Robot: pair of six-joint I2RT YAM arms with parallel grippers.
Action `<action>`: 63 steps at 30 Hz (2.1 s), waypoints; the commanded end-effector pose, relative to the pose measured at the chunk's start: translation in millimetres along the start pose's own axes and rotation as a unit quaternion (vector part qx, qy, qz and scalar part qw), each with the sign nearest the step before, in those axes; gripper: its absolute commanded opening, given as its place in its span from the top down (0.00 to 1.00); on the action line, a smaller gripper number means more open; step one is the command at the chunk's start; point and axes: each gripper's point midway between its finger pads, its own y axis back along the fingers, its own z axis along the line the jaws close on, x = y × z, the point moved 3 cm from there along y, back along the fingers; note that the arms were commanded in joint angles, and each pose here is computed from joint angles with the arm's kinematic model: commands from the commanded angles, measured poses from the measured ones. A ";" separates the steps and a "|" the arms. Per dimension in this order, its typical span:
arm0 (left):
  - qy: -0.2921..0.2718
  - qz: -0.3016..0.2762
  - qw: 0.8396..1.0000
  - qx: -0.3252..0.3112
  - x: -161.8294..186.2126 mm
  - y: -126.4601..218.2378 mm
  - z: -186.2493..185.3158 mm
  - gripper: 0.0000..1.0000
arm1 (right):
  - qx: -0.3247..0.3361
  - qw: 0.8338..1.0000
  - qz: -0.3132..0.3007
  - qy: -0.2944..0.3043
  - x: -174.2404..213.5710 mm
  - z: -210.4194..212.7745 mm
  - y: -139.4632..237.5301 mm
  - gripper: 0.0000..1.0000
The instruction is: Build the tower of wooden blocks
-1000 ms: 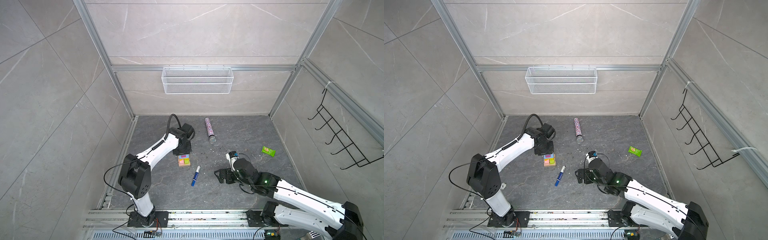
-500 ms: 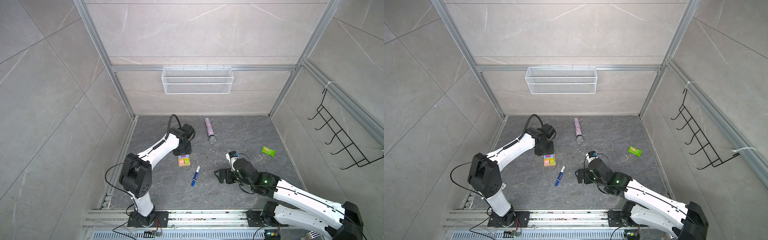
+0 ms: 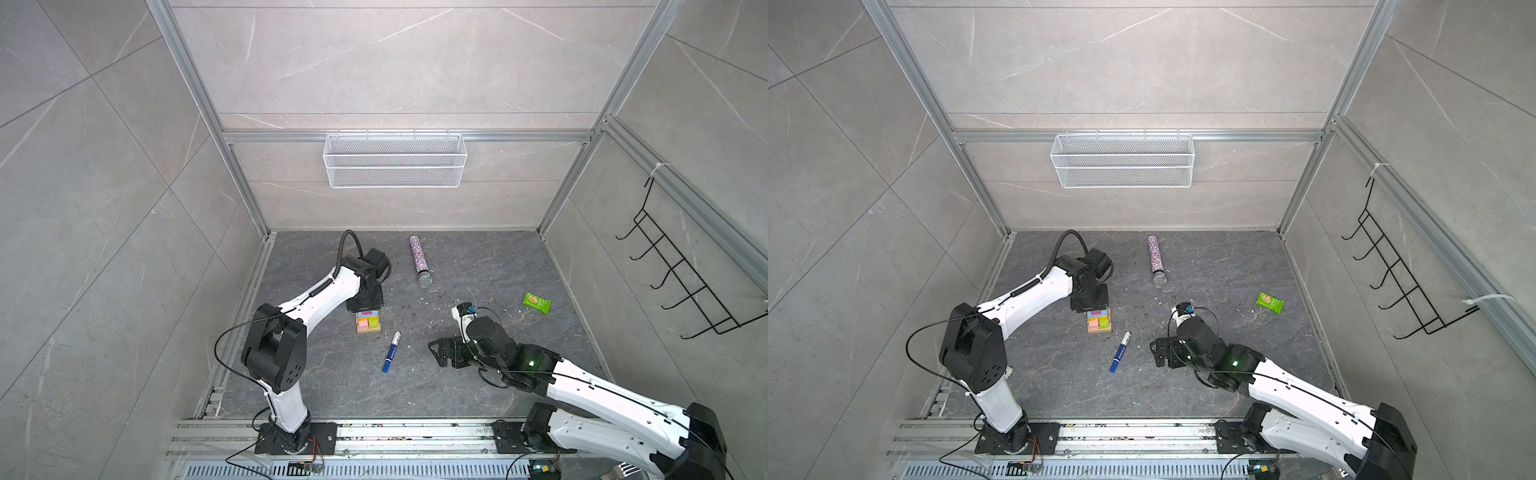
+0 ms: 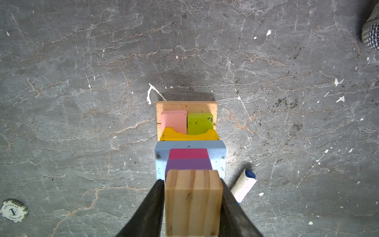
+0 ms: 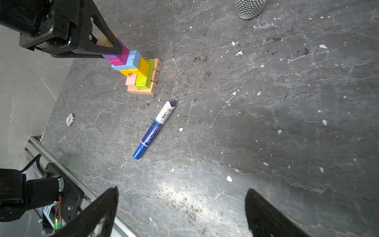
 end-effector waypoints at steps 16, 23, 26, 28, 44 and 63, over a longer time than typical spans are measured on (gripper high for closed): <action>0.008 0.002 1.000 -0.005 0.8 3.0 4.2 0.56 | -0.009 1.000 -0.003 -0.001 -6.3 7.6 4.6 0.03; 0.007 -0.008 1.000 0.011 -1.3 14.7 2.5 0.48 | -0.009 1.000 -0.004 0.000 -8.6 9.4 3.9 0.03; 0.006 -0.014 1.000 0.021 -0.8 22.4 2.1 0.43 | -0.010 1.000 -0.004 0.001 -9.3 10.0 3.9 0.03; 0.004 -0.021 0.999 0.027 -1.0 29.5 2.9 0.41 | -0.009 1.000 -0.005 0.003 -10.2 10.2 4.1 0.03; -0.052 -0.158 0.985 0.047 -2.8 112.9 34.7 0.00 | 0.086 0.995 -0.037 0.040 -32.0 -7.7 12.2 0.01; -0.057 -0.337 0.940 0.003 -57.2 97.4 161.2 0.00 | 0.292 0.931 -0.190 0.106 -88.9 -92.5 57.7 0.00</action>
